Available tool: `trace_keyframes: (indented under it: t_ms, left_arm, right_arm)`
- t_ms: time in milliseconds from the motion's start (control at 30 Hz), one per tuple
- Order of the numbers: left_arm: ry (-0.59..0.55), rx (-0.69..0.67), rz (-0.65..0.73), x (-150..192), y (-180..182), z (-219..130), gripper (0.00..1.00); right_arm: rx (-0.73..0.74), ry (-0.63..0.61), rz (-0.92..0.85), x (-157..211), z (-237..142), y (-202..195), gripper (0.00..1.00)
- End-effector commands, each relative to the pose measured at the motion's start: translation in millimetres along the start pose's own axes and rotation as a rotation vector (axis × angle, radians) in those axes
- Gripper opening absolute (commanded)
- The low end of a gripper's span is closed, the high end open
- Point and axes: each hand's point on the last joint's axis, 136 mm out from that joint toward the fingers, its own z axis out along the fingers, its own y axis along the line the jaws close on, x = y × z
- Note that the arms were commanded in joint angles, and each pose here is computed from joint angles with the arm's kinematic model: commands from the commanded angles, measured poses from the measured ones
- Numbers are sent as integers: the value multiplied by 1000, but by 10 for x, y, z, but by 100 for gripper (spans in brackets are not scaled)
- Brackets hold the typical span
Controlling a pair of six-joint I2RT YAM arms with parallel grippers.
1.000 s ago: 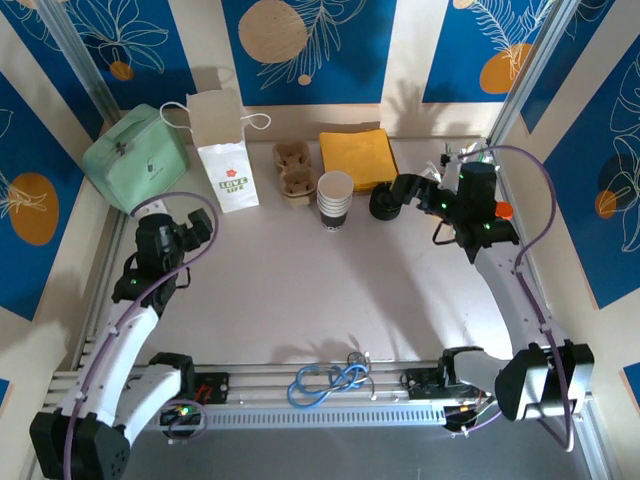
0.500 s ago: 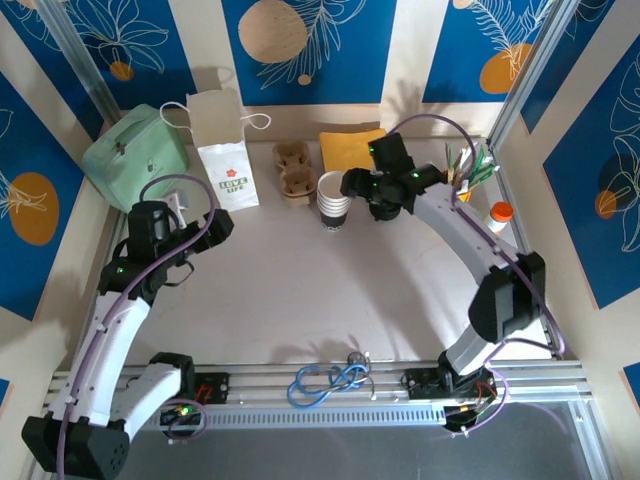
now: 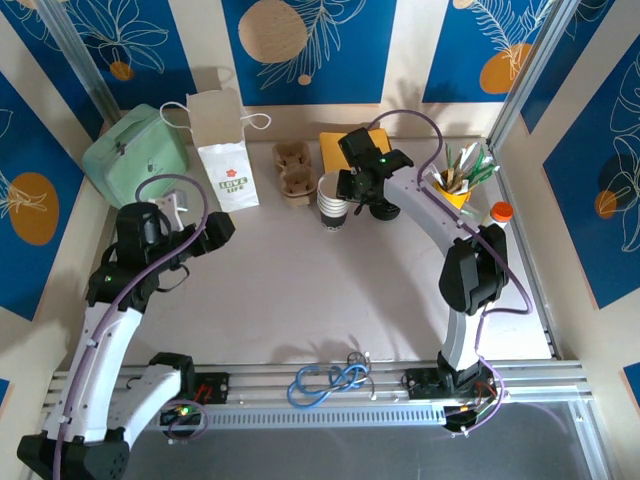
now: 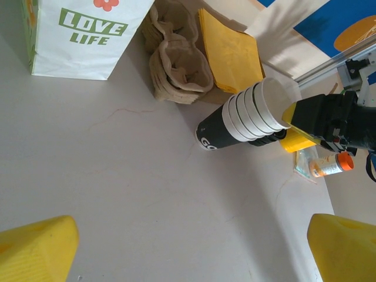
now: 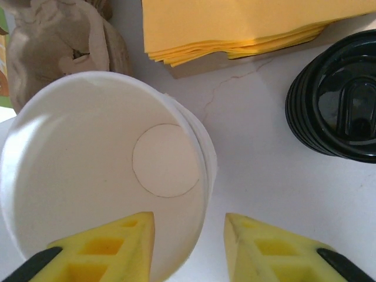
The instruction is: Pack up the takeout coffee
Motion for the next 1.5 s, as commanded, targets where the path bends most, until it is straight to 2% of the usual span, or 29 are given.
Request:
trace_keyframes:
  t_ms: [0,333,733,933,1467]
  left_arm:
    - [37,12,16,104,-11,-14,99]
    - [21,53,30,56,-155,-150,99]
    - [39,52,9,121,-101,-82,99]
    - [43,55,3,134,-96,-66,99]
    - [62,56,-19,164,-81,-27,99]
  right_arm:
    - [13,-8,-6,-58,-47,56,35]
    - [21,-7,-3,-91,-58,85,34]
    - [44,-8,-11,-91,-34,71,17]
    - [16,-20,-9,-113,-104,112,13]
    - [-9,-43,0,-162,-337,92,10]
